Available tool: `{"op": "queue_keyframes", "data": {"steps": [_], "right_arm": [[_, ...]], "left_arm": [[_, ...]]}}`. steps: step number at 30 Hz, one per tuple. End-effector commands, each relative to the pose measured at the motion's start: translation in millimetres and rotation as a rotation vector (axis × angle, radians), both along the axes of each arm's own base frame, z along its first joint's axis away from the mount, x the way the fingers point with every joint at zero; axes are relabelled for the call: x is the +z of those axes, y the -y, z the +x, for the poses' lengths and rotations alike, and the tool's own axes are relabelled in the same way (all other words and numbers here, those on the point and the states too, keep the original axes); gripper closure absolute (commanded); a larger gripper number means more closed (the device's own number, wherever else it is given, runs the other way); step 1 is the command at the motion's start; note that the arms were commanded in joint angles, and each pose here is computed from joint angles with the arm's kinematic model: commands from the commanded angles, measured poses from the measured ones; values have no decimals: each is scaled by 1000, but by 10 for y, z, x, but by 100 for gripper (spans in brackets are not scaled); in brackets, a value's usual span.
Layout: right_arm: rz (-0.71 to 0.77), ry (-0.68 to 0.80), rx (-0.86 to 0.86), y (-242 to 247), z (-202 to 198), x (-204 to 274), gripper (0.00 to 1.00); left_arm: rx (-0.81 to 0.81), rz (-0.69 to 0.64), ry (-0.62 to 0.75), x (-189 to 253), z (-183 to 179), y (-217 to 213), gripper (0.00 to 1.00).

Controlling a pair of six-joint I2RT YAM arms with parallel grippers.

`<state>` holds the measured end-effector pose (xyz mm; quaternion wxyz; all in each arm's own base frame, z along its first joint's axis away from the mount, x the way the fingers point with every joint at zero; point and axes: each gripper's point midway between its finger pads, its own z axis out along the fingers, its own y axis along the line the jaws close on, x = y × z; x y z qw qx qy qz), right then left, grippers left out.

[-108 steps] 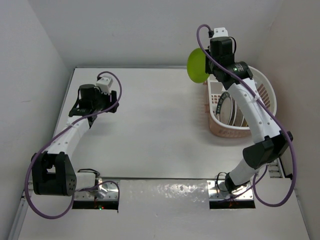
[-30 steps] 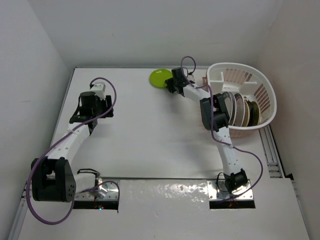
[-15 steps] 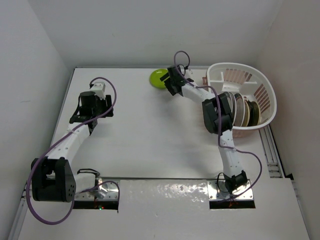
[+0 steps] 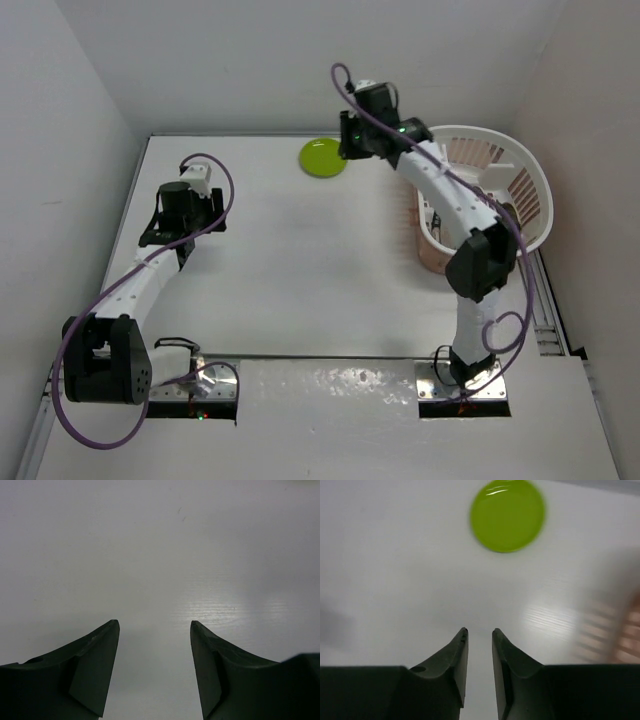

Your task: Unload the plates from the dish rack

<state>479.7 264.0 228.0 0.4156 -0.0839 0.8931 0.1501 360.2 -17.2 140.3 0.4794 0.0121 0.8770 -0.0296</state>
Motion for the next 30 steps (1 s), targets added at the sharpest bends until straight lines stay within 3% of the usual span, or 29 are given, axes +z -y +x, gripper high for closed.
{"op": "queue_keyframes", "data": {"steps": [1, 5, 7, 11, 13, 16, 22, 30], "right_arm": [[-337, -47, -52, 1147, -383, 377, 74], [-349, -171, -282, 2039, -706, 331, 83], [-433, -222, -385, 2372, -859, 176, 81], [-605, -191, -579, 2836, -1049, 340, 75], [-633, -187, -622, 2915, -1101, 376, 66], [-674, -192, -642, 2989, -1166, 365, 64], [-625, -278, -579, 2857, -1242, 14, 76], [-582, -312, -559, 2777, -1291, -231, 76]], "left_arm": [[-19, 17, 108, 241, 122, 15, 43], [-34, 10, 115, 229, 174, 52, 43], [-40, 7, 109, 207, 176, 63, 43], [-57, 3, 99, 171, 182, 91, 43], [-60, 2, 96, 159, 179, 99, 43], [-59, 0, 91, 138, 169, 100, 43], [-56, -2, 86, 118, 160, 95, 43], [-56, 4, 111, 171, 198, 92, 43]]}}
